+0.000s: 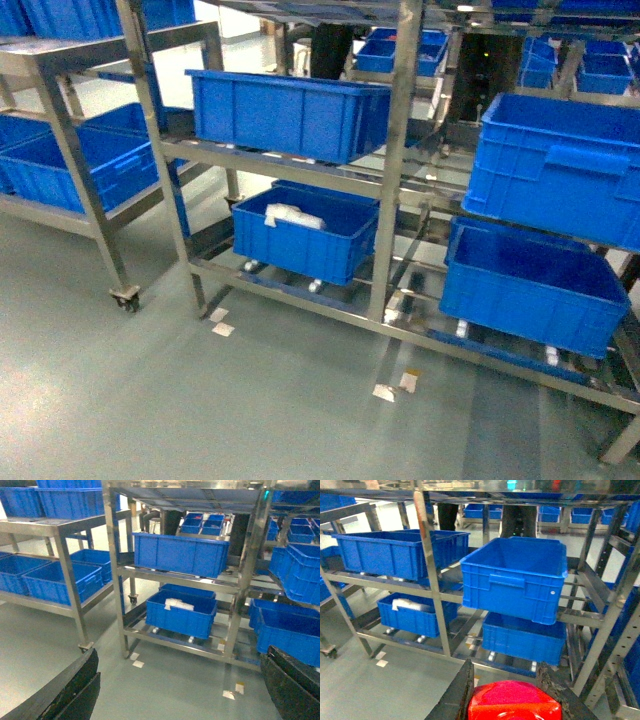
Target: Pick red block from blue box to shelf
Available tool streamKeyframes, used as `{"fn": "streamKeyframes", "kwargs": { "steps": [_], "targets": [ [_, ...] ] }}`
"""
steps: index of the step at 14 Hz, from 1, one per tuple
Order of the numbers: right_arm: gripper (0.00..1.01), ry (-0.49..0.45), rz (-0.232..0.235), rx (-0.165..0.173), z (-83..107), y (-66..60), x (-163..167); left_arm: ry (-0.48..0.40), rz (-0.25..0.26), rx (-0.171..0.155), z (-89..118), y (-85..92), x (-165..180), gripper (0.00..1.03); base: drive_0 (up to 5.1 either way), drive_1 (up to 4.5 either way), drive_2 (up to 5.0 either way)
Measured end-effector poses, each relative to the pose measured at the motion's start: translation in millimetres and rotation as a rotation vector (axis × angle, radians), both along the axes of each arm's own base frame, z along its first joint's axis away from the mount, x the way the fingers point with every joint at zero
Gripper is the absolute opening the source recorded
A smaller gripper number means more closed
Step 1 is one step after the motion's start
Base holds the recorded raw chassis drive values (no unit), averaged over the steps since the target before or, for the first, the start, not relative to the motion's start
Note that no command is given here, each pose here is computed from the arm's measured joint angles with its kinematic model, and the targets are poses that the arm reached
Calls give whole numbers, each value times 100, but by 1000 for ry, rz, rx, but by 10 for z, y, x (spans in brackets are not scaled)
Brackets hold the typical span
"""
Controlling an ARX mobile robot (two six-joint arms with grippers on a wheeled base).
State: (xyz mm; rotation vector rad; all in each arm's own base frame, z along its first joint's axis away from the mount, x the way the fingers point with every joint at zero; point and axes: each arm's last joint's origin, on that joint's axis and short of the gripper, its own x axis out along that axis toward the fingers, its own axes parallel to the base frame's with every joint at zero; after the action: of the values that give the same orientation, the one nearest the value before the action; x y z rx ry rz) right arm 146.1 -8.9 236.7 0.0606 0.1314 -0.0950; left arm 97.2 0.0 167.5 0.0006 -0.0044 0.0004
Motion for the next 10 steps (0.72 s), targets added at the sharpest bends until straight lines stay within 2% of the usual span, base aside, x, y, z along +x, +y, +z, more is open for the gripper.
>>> {"fn": "streamKeyframes", "kwargs": {
  "steps": [10],
  "targets": [
    [28,0,0,0,0,0,0,0,0,0,0,0,0,98,-155,-155,-155]
  ]
}}
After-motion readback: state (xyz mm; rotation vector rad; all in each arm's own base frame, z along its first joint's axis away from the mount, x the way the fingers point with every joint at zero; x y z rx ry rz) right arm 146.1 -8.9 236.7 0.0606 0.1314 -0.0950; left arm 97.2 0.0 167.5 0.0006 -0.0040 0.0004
